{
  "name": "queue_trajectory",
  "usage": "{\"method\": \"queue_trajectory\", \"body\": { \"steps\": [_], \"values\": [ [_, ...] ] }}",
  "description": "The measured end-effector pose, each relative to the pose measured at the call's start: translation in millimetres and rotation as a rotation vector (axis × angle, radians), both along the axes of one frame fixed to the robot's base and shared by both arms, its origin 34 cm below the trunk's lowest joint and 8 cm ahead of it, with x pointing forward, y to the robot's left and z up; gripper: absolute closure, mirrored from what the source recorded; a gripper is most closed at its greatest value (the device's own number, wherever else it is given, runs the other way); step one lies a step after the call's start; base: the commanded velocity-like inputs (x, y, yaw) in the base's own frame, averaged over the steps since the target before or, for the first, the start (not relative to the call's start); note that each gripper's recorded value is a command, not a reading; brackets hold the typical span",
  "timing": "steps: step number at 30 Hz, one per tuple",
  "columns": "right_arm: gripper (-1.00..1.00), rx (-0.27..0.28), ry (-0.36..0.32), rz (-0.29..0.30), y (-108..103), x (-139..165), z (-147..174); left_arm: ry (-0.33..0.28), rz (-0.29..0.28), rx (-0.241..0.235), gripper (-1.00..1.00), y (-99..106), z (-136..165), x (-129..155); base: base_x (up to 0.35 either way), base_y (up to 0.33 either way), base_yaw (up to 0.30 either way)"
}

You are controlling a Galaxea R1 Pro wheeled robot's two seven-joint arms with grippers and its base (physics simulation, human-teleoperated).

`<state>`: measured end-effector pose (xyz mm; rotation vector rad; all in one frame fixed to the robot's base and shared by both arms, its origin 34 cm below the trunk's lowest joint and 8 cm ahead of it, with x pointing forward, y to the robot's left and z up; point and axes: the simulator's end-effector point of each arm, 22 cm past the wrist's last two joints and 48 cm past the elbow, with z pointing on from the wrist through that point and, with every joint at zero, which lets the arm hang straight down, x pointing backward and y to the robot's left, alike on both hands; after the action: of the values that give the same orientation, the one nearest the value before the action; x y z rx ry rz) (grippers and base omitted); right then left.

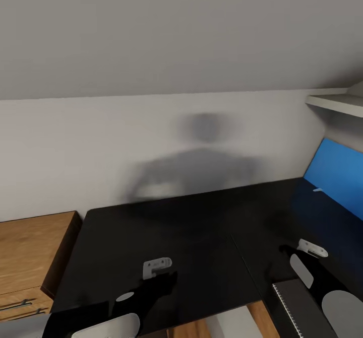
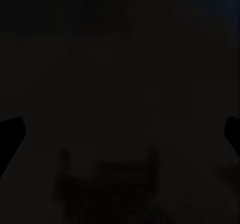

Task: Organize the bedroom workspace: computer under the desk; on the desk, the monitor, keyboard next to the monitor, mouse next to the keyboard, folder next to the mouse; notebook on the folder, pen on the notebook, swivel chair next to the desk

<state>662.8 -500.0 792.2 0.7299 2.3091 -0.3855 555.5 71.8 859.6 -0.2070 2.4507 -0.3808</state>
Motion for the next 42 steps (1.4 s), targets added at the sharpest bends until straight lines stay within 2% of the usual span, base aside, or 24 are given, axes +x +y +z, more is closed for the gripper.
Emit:
{"method": "queue_trajectory", "body": {
  "steps": [5,10,17,25,38,42],
  "values": [
    [-1.00,-0.012,0.013,-0.018,-15,-7,0,0.002,0.009,0.015,-1.00,5,-5,2,-0.214,0.000,0.000],
    [-1.00,-0.013,0.018,-0.027,-20,-10,-1,0.000,0.012,0.015,-1.00,6,-5,3,-0.099,0.000,0.000],
    [-1.00,-0.013,0.019,-0.027,-20,-11,-1,-0.008,0.024,0.014,-1.00,7,-8,-2,-0.009,0.000,0.000],
    [-1.00,0.007,0.064,-0.019,-16,-16,-13,-0.012,0.031,0.016,-1.00,9,-14,0,0.000,0.000,0.000],
    [-1.00,0.009,0.069,-0.019,-15,-16,-15,-0.013,0.030,0.017,-1.00,10,-15,0,-0.005,0.000,0.000],
    [-1.00,0.009,0.070,-0.018,-14,-16,-15,-0.021,0.052,0.005,-1.00,12,-14,3,-0.244,0.000,0.000]
  ]
}}
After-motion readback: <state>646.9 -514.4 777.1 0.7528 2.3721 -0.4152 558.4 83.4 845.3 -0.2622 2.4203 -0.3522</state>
